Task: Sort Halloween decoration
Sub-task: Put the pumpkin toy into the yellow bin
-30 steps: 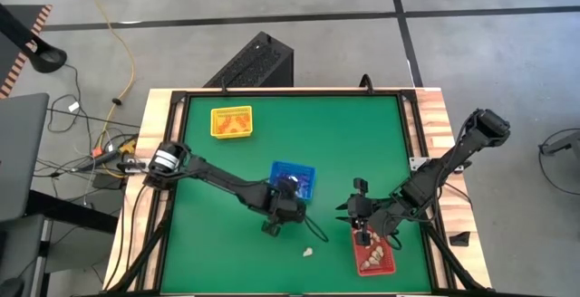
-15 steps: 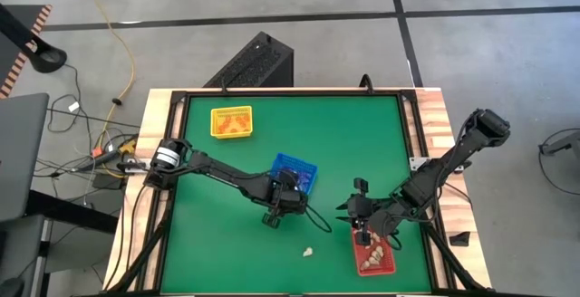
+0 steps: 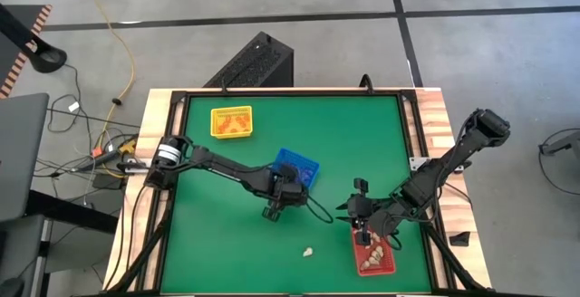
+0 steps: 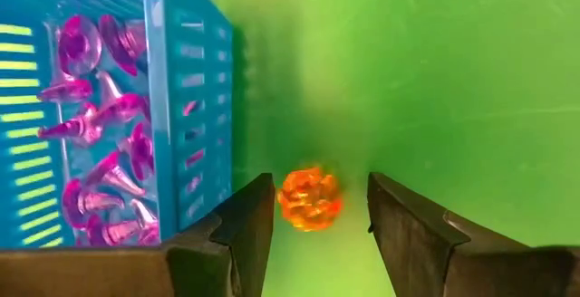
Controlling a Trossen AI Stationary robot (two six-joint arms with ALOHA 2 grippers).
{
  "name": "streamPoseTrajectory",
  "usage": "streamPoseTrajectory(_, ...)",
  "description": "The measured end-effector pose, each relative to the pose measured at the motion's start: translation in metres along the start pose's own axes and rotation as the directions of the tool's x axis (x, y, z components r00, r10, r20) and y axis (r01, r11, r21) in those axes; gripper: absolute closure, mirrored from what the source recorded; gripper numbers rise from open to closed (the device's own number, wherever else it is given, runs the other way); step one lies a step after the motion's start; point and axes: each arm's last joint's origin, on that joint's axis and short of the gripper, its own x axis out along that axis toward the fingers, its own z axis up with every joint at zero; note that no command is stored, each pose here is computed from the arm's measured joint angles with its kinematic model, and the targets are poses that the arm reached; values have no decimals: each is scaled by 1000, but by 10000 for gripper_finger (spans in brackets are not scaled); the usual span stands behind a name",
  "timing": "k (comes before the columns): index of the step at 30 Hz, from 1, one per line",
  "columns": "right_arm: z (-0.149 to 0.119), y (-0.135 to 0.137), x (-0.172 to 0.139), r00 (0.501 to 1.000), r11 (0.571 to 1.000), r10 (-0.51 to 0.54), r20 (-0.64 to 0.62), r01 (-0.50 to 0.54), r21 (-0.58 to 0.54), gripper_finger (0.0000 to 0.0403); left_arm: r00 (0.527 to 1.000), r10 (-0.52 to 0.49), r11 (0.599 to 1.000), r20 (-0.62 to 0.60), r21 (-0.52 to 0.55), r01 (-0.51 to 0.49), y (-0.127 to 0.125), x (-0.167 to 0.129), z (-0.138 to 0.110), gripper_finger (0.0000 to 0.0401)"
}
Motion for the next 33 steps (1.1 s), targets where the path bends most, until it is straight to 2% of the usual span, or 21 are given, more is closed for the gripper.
streamPoseTrajectory(8, 0, 0, 0, 1000, 1000, 0, -1, 0, 0, 255, 997, -81, 996, 10, -34, 81, 11, 3, -4, 234)
streamPoseTrajectory(25, 0, 0, 0, 1000, 1000, 0, 0, 0, 1, 255, 990, -138, 989, 12, -43, 138, 10, 5, -8, 235)
streamPoseTrajectory(28, 0, 0, 0, 1000, 1000, 0, 0, 0, 1, 255, 989, -144, 989, 14, -43, 145, 9, 5, -8, 248)
streamPoseTrajectory(33, 0, 0, 0, 1000, 1000, 0, 0, 0, 2, 255, 988, -156, 987, 17, -44, 157, 9, 5, -7, 297)
